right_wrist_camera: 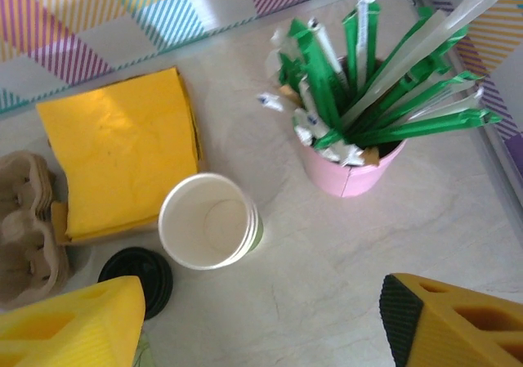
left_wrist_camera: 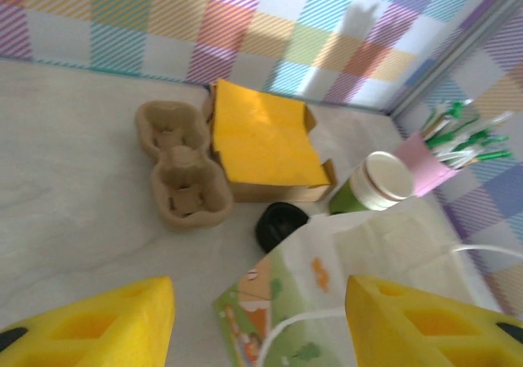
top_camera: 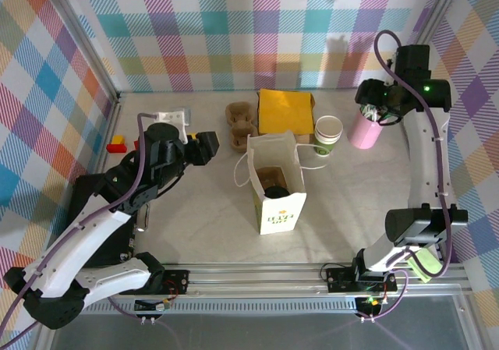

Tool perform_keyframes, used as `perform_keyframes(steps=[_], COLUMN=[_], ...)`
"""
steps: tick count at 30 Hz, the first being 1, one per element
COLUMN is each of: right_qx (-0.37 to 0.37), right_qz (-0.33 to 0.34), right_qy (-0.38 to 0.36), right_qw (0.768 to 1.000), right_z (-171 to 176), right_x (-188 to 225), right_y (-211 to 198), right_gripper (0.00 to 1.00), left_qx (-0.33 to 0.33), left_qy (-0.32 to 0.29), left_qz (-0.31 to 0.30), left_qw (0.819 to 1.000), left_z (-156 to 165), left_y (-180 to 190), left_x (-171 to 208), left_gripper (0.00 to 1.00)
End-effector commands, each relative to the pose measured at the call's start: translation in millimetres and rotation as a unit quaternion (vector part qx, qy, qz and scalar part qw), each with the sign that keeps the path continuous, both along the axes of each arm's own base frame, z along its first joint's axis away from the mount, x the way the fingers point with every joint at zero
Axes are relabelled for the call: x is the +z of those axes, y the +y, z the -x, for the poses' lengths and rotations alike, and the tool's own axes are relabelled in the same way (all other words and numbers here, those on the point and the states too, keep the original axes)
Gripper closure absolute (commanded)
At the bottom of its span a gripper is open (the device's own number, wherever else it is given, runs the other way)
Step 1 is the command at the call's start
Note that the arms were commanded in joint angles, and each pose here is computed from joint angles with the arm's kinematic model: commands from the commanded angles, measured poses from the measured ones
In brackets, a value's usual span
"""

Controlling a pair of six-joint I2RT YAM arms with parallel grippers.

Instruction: Pack the takeout coffee

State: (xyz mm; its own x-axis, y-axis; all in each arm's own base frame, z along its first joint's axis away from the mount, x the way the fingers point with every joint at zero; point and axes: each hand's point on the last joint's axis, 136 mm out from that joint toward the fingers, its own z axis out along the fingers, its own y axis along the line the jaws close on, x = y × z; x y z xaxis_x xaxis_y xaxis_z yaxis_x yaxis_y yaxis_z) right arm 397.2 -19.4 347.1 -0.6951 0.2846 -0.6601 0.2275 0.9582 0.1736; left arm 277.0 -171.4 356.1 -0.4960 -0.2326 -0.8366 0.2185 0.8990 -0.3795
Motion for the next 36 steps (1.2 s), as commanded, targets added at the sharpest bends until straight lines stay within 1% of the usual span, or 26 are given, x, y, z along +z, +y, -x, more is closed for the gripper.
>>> perform_keyframes(steps=[1, 6, 10, 14, 21, 31, 36], right_qx=[-0.009, -0.045, -0.061, -0.068, -0.072, -0.064, -0.055], right_qz=[-0.013, -0.029, -0.04, -0.046, -0.065, -0.075, -0.069], right_qy=[-0.029, -0.033, -0.042, -0.045, -0.042, -0.032, -0.021], right_qw=[0.999, 0.998, 0.996, 0.996, 0.994, 0.995, 0.996], right_z=[-15, -25, -37, -49, -74, -112, -127], right_x=[6, -2, -8, -16, -34, -59, -70], right_y=[-15, -40, -50, -53, -55, -57, -58], right_gripper=[0.25, 0.28, 0.33, 0.35, 0.4, 0.49, 0.49], left_qx=[0.03, 0.036, 0.033, 0.028, 0.012, -0.005, -0.012], left_qy=[-0.02, -0.038, -0.046, -0.049, -0.052, -0.053, -0.053], left_qz=[-0.036, -0.049, -0.062, -0.07, -0.063, -0.069, -0.078], left_qw=[0.999, 0.997, 0.997, 0.996, 0.997, 0.996, 0.995], left_z=[1, 1, 1, 1, 5, 3, -2], left_y=[21, 26, 28, 27, 24, 16, 11], left_x=[-4, -5, -3, -3, -6, -14, -17], left_gripper=[0.43, 0.43, 0.43, 0.43, 0.43, 0.43, 0.43])
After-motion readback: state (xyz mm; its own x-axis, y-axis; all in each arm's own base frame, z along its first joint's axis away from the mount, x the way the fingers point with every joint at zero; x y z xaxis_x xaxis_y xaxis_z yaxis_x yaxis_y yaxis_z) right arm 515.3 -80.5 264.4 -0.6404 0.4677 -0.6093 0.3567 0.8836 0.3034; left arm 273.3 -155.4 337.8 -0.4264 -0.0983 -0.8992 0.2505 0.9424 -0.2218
